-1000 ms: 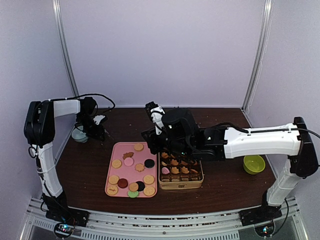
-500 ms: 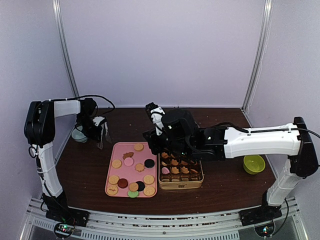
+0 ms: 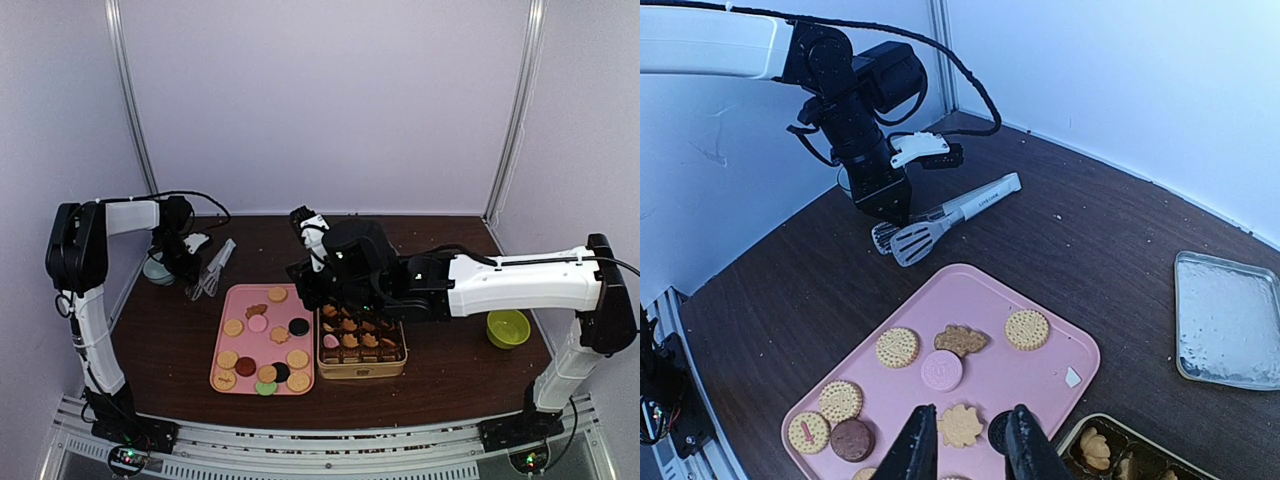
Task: Pack the cookies
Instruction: Pick up the clamp at the center of the board.
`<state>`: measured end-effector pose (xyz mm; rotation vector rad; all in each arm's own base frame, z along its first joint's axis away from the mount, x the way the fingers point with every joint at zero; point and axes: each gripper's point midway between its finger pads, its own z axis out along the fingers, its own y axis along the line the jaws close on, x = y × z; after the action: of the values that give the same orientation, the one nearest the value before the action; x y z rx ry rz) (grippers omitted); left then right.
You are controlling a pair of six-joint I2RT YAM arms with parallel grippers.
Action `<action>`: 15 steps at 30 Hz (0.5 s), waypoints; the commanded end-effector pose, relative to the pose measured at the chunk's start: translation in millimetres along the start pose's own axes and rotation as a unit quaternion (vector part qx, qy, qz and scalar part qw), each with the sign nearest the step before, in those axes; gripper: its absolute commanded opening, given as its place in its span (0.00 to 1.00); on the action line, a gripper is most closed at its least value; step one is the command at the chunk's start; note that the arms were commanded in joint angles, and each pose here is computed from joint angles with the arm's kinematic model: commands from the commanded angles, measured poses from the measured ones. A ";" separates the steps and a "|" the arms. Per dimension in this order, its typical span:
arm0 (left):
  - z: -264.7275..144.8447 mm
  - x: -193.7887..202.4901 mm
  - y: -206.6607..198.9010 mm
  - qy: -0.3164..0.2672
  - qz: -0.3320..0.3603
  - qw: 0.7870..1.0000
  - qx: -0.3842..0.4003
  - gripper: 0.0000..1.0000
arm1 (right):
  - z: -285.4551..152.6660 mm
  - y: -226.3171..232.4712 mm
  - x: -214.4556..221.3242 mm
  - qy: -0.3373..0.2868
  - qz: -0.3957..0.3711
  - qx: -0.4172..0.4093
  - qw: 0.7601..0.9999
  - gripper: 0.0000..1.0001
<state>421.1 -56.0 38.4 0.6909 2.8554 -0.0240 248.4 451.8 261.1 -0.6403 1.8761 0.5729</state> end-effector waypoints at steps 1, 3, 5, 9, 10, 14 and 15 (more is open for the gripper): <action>-15.0 3.6 -12.2 -0.005 0.030 1.000 -0.001 0.29 | -3.9 2.6 -11.8 -0.011 0.002 -0.001 1.000 0.25; -12.4 5.9 -17.8 -0.001 0.032 0.999 0.004 0.36 | -3.8 3.4 -12.3 -0.010 0.003 -0.002 1.000 0.25; -9.4 8.8 -19.7 0.004 0.031 0.999 0.007 0.39 | -4.1 3.2 -12.6 -0.009 0.002 -0.002 1.000 0.25; -6.6 10.1 -19.5 0.008 0.029 1.000 0.007 0.39 | -6.2 0.8 -12.7 -0.010 0.002 0.001 1.000 0.25; -6.6 9.5 -18.7 0.007 0.028 1.000 0.006 0.39 | -6.7 0.5 -13.0 -0.010 0.002 0.001 1.000 0.25; -4.5 6.7 -15.4 0.009 0.030 0.999 -0.001 0.39 | -8.0 0.7 -13.2 -0.011 0.004 0.000 1.000 0.25; -3.7 5.9 -15.0 0.008 0.032 0.999 -0.002 0.37 | -8.0 0.3 -12.8 -0.011 0.005 0.000 1.000 0.25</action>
<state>403.8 -68.5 37.7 0.7733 2.8575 -0.0256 248.2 451.4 260.2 -0.6433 1.8803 0.5695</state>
